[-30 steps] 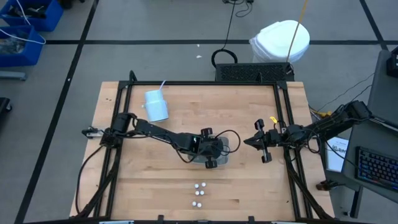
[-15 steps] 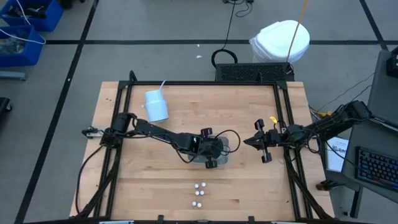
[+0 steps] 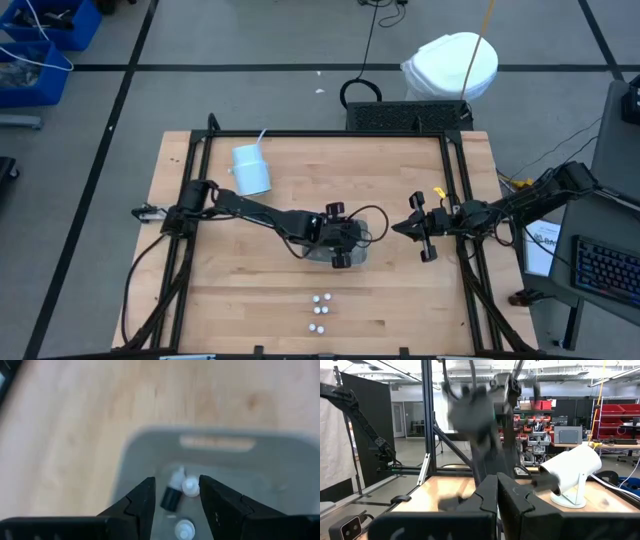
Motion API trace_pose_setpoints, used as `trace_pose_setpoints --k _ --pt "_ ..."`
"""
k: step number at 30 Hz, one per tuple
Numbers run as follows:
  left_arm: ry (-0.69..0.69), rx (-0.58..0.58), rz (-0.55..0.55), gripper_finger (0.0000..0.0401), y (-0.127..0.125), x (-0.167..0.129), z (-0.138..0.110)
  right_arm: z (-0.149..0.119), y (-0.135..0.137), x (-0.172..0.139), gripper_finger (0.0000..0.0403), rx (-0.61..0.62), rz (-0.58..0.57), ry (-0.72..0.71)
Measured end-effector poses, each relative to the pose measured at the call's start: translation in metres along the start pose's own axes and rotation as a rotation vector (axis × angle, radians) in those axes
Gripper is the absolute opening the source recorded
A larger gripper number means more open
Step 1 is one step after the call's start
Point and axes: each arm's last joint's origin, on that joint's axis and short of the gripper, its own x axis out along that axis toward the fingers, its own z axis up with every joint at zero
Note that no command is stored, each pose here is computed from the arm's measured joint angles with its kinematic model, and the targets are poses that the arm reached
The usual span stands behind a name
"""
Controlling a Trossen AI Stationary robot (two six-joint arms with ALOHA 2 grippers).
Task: Pick & Place food coloring
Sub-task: Put the top small orange food coloring bottle into the bin
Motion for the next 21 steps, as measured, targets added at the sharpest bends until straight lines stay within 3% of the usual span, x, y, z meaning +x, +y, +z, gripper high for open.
trace_pose_setpoints --k 6,11,14,16,19,21 --pt "-0.167 0.110 -0.071 0.0158 -0.017 -0.094 0.049 0.000 0.000 0.000 0.0000 -0.016 0.000 0.000" --pt "-0.268 0.244 -0.084 0.0109 -0.031 -0.195 0.050 0.000 0.000 0.000 0.0000 -0.017 0.000 0.000" --pt "-0.312 0.221 -0.052 0.0043 -0.030 -0.248 0.027 0.000 0.000 0.000 0.0000 -0.016 0.000 0.000" --pt "-0.343 0.141 -0.003 0.0012 -0.024 -0.274 0.001 0.000 0.000 0.000 0.0000 -0.016 0.000 0.000" --pt "-0.380 0.018 0.020 0.0017 -0.015 -0.286 -0.052 -0.001 0.000 0.000 0.0000 -0.017 0.001 0.006" --pt "-0.381 -0.042 -0.002 0.0021 -0.012 -0.276 -0.094 -0.001 0.000 0.000 0.0000 -0.017 0.001 0.006"
